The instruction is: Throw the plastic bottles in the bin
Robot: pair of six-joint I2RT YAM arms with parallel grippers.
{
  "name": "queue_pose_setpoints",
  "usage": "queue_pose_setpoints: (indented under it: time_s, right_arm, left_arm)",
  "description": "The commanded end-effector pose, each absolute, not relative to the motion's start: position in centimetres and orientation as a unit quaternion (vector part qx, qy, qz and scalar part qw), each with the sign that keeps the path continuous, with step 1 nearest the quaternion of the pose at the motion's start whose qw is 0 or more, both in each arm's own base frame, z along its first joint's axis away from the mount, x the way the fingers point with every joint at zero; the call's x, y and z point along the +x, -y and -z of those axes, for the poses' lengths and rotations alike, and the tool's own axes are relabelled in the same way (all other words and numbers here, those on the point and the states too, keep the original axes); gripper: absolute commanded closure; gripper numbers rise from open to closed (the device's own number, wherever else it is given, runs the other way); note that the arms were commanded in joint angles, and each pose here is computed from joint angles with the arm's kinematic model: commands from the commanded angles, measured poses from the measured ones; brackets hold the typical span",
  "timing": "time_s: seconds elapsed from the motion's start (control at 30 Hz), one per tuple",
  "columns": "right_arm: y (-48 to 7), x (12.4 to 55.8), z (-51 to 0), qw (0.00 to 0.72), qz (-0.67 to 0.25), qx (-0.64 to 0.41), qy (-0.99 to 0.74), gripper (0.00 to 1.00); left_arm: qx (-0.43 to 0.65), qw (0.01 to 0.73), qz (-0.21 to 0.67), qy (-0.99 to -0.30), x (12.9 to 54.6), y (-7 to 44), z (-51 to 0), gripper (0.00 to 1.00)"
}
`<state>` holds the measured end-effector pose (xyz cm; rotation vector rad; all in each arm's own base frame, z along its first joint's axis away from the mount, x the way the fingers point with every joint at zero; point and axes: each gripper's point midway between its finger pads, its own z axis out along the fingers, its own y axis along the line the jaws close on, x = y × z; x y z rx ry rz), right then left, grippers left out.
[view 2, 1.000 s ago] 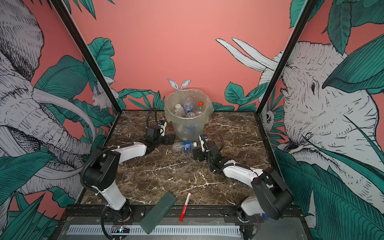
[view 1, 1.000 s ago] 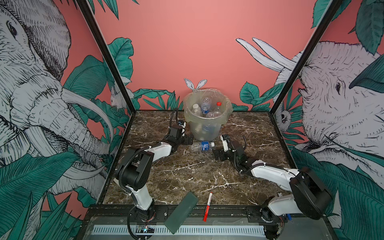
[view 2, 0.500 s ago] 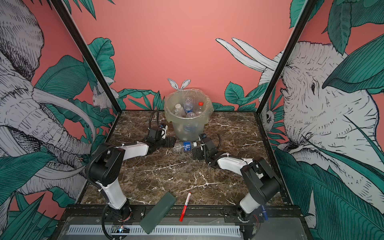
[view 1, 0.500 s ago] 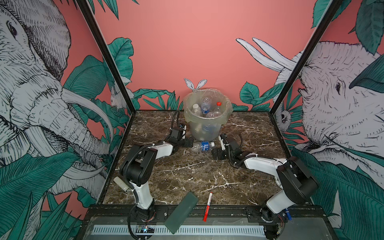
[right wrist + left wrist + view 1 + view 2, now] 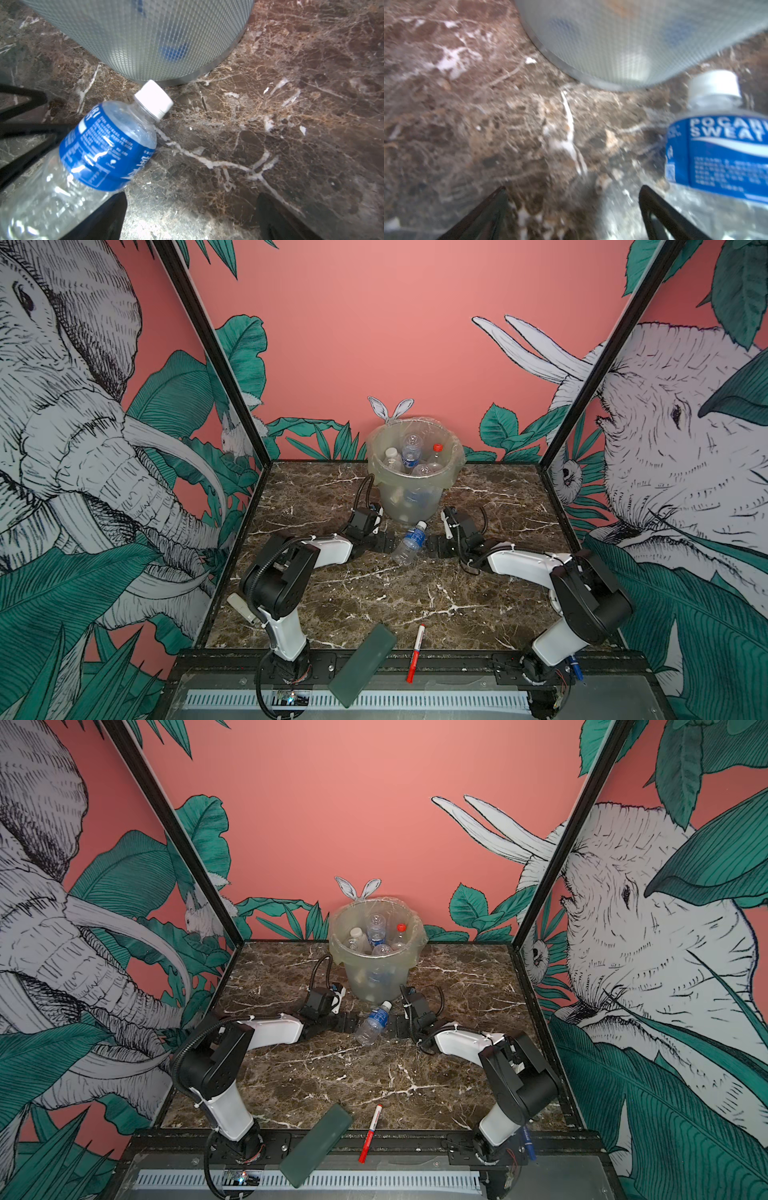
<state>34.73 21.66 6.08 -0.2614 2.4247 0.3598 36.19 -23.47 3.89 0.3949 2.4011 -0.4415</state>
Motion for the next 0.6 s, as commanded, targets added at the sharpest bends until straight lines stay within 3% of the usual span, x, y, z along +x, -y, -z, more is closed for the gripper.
queue_pose_setpoints:
  time_s: [0.0,0.57]
  right_arm:
    - [-21.5,34.9,-5.7,0.324,-0.135,-0.093,-0.932,0.01]
    - [-20.2,35.0,-7.5,0.348,-0.146,-0.071,-0.924,0.01]
  left_arm:
    - [0.16,0.34,0.17,-0.911,34.9,23.7,-5.3,0.0]
    - [0.17,0.377,0.2,-0.888,32.8,24.0,-10.8,0.01]
